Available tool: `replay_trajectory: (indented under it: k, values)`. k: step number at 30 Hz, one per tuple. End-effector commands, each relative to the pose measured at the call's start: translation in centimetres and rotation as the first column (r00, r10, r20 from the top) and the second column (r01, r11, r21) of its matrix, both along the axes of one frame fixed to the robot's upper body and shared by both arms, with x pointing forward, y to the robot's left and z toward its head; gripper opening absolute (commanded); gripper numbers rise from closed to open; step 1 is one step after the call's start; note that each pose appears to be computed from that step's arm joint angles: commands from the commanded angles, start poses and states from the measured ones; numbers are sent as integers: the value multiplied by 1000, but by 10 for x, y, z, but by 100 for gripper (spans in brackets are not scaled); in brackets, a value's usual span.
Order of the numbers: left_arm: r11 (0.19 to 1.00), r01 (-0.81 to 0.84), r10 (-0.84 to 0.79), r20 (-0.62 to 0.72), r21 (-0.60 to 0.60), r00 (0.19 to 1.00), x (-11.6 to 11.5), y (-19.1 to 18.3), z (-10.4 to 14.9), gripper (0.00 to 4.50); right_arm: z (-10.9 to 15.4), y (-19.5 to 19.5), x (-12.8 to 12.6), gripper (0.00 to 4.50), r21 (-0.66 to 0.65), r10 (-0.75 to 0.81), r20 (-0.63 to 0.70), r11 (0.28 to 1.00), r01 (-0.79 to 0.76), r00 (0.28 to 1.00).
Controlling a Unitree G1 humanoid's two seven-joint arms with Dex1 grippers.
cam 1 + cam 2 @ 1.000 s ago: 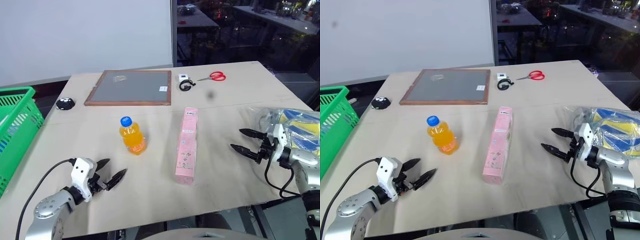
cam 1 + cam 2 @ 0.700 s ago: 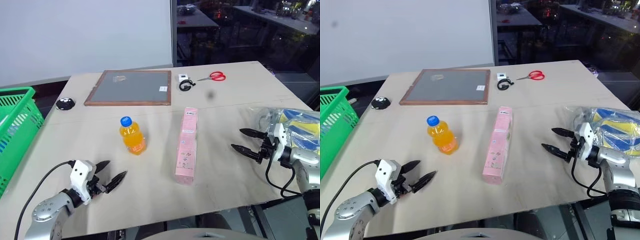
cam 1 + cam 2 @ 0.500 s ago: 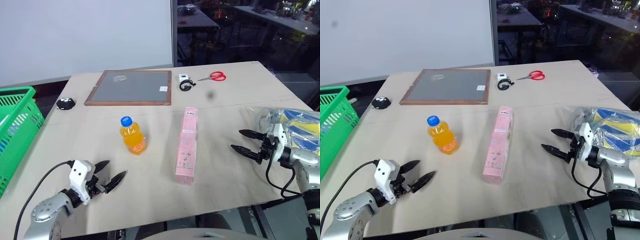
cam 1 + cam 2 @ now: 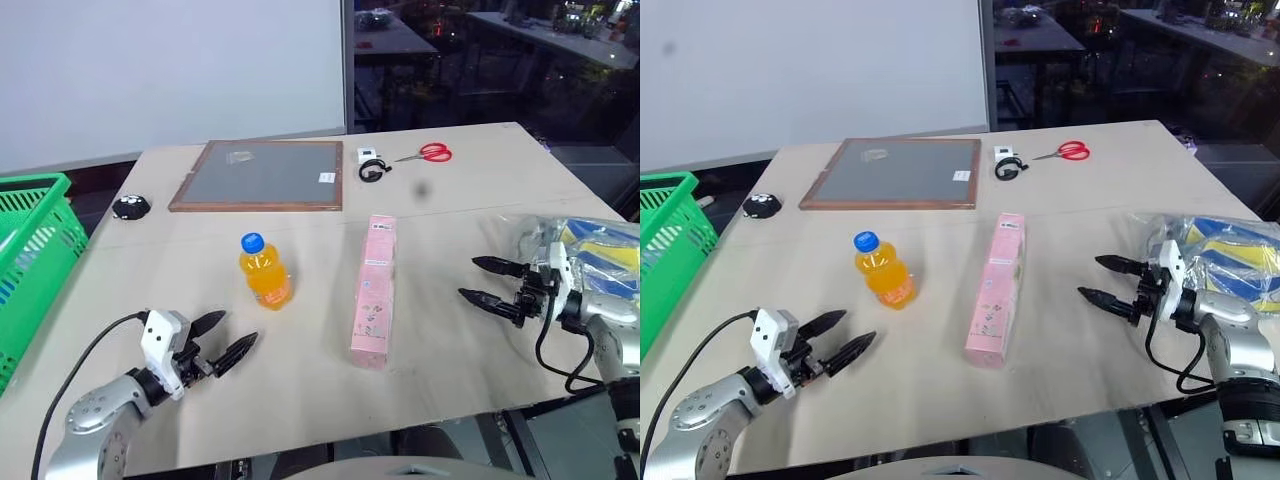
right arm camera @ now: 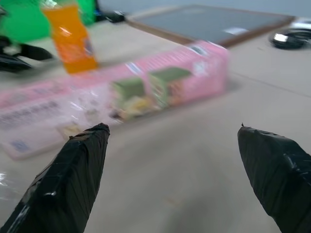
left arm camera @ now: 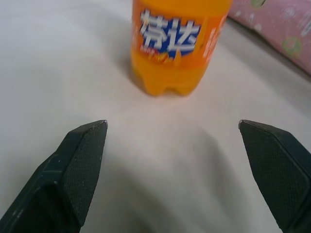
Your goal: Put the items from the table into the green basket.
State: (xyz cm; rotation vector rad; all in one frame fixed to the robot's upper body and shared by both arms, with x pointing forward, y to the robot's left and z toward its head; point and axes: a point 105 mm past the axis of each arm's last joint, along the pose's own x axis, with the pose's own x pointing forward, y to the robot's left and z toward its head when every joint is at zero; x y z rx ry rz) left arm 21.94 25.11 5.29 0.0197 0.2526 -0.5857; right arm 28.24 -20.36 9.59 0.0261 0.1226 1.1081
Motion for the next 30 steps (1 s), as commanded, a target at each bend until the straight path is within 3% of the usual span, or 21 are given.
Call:
replay_trajectory:
  k: [1,5,11,29,30]
  values:
    - [1000,20,-20,77,1,997,12,-11,21,450,34,5,-5,448,26,83,93,996,-86,992]
    - [1000,17,-17,119,6,993,27,-21,31,450,66,17,-8,448,88,160,158,981,-175,974]
    - [1000,-27,27,166,-5,986,44,-34,28,450,88,33,-17,448,128,249,185,953,-275,951]
    - [992,-118,125,258,-44,958,90,-58,19,450,90,39,-17,448,112,257,191,953,-281,948]
    - [992,-117,126,264,-48,956,90,-59,20,398,90,39,-17,450,112,256,191,953,-280,948]
